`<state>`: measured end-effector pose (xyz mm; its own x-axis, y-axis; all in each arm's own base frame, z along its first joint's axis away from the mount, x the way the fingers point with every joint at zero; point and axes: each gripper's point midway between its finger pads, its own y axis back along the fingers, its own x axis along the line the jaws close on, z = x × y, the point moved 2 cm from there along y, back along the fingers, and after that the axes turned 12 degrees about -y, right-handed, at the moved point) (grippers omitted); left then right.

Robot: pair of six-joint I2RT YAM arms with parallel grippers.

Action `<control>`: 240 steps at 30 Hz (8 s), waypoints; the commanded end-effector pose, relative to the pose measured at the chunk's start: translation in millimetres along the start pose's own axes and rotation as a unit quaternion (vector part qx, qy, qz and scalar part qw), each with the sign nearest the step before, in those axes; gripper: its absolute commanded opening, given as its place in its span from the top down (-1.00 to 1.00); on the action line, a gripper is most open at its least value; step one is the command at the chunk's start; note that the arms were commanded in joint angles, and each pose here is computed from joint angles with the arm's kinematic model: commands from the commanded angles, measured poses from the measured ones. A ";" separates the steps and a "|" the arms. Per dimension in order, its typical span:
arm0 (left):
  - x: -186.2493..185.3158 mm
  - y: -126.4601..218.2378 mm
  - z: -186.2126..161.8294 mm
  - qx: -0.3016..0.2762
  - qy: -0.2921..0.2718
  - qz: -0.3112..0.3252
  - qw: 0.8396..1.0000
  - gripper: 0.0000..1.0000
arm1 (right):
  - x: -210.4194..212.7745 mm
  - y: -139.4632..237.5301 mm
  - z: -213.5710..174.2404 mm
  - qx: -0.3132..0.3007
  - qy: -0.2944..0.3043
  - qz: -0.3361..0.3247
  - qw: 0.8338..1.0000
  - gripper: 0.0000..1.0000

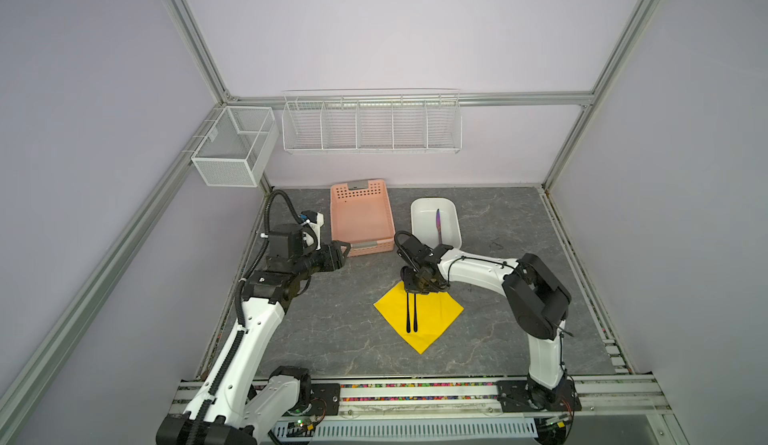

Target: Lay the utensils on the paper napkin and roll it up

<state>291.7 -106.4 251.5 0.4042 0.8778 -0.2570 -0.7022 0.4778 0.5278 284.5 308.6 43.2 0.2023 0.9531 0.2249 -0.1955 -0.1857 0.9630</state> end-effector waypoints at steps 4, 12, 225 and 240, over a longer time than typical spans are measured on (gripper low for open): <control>4.0 0.8 -4.5 0.003 0.003 0.009 1.000 -0.32 | -4.1 -1.9 -6.4 0.010 0.005 -0.012 1.000 0.79; 4.2 0.7 -4.6 0.003 0.003 0.009 1.000 -0.32 | -1.7 8.9 -3.4 0.001 0.007 -0.005 1.000 0.69; -264.8 40.0 55.7 -0.135 -0.193 -0.515 0.824 1.00 | 35.0 413.1 20.0 -0.191 0.274 0.638 0.694 0.86; -223.7 -17.1 68.9 -0.114 -0.180 -0.314 0.925 1.00 | 7.6 364.0 51.4 -0.242 0.141 0.437 0.855 -0.21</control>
<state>232.3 -319.1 351.0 0.9477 0.2447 -0.2049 -0.2190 0.9656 0.1400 252.7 251.0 427.3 -0.5867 0.3578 0.7265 -0.4175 -0.9023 0.1073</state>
